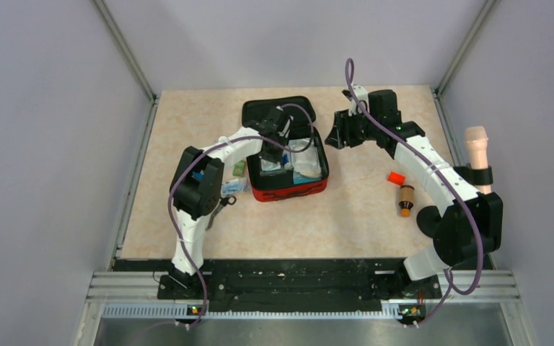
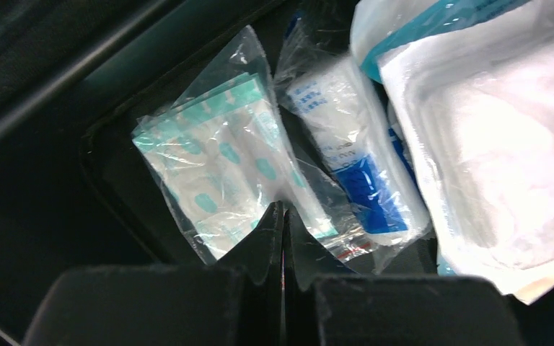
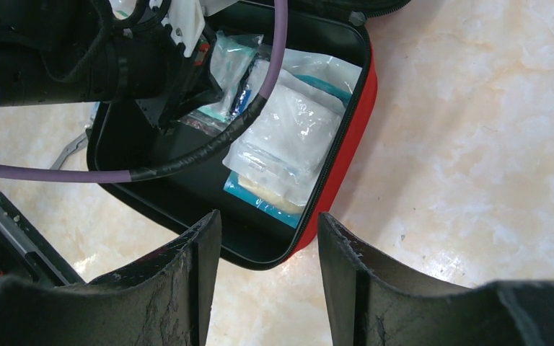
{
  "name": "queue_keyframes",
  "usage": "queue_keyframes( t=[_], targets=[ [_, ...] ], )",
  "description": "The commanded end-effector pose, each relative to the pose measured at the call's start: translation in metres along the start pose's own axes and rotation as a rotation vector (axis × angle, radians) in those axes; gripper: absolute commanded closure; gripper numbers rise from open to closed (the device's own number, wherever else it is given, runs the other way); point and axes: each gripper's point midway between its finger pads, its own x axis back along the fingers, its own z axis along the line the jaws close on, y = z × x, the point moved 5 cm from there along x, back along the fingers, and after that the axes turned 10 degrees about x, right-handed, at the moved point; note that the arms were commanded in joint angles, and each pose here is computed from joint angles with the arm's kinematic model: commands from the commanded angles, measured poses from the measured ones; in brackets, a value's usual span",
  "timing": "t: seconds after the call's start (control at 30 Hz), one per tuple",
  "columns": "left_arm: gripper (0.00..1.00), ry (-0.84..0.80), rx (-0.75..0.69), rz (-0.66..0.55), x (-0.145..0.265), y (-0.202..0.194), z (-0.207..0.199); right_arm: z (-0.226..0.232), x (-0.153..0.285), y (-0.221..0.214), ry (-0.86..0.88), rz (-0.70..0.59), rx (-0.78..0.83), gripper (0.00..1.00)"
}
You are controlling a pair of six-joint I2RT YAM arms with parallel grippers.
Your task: Organize the medicine kit
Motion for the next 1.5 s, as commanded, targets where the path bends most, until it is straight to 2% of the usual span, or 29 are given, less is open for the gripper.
queue_keyframes(
  t=[0.0, 0.1, 0.2, 0.27, 0.37, 0.5, 0.6, 0.67, 0.73, 0.8, 1.0, 1.17, 1.27, 1.47],
  targets=[
    [1.00, 0.054, 0.009, -0.076, 0.020, 0.020, 0.011, -0.001, 0.006, 0.015, -0.011, -0.056, 0.017, 0.49],
    [1.00, 0.031, 0.011, -0.120, 0.040, 0.031, 0.012, -0.002, 0.005, 0.016, -0.019, -0.057, 0.017, 0.49],
    [1.00, -0.065, -0.012, -0.195, 0.075, 0.050, 0.005, -0.005, 0.004, 0.016, -0.035, -0.057, 0.016, 0.49],
    [0.88, -0.204, -0.069, -0.234, 0.102, 0.059, -0.010, -0.005, 0.002, 0.015, -0.029, -0.054, 0.010, 0.49],
    [0.70, -0.312, -0.172, -0.285, 0.140, 0.062, -0.018, -0.004, 0.002, 0.015, -0.019, -0.055, 0.008, 0.49],
    [0.54, -0.469, -0.381, -0.307, 0.173, 0.034, -0.009, -0.004, 0.000, 0.013, -0.020, -0.055, 0.003, 0.49],
    [0.49, -0.414, -0.569, -0.289, 0.169, 0.000, 0.018, -0.004, 0.000, 0.012, -0.019, -0.057, -0.002, 0.49],
    [0.47, -0.392, -0.692, -0.220, 0.162, -0.032, 0.038, -0.004, -0.001, 0.012, -0.023, -0.055, -0.004, 0.49],
    [0.46, -0.469, -0.803, -0.155, 0.163, -0.059, 0.052, -0.007, -0.001, 0.011, -0.045, -0.057, -0.007, 0.49],
    [0.46, -0.474, -0.839, -0.122, 0.158, -0.073, 0.063, -0.007, -0.001, 0.010, -0.044, -0.056, -0.004, 0.49],
    [0.45, -0.415, -0.780, -0.005, 0.121, -0.085, 0.089, -0.002, 0.002, 0.006, -0.021, -0.057, 0.000, 0.48],
    [0.51, -0.397, -0.733, 0.079, 0.089, -0.084, 0.111, -0.001, 0.007, 0.004, -0.029, -0.057, 0.000, 0.47],
    [0.58, -0.312, -0.732, 0.076, 0.069, -0.080, 0.124, -0.001, 0.008, 0.004, -0.034, -0.056, 0.004, 0.47],
    [0.64, -0.233, -0.765, 0.040, 0.054, -0.080, 0.135, -0.002, 0.009, 0.005, -0.042, -0.059, 0.010, 0.47]
  ],
)
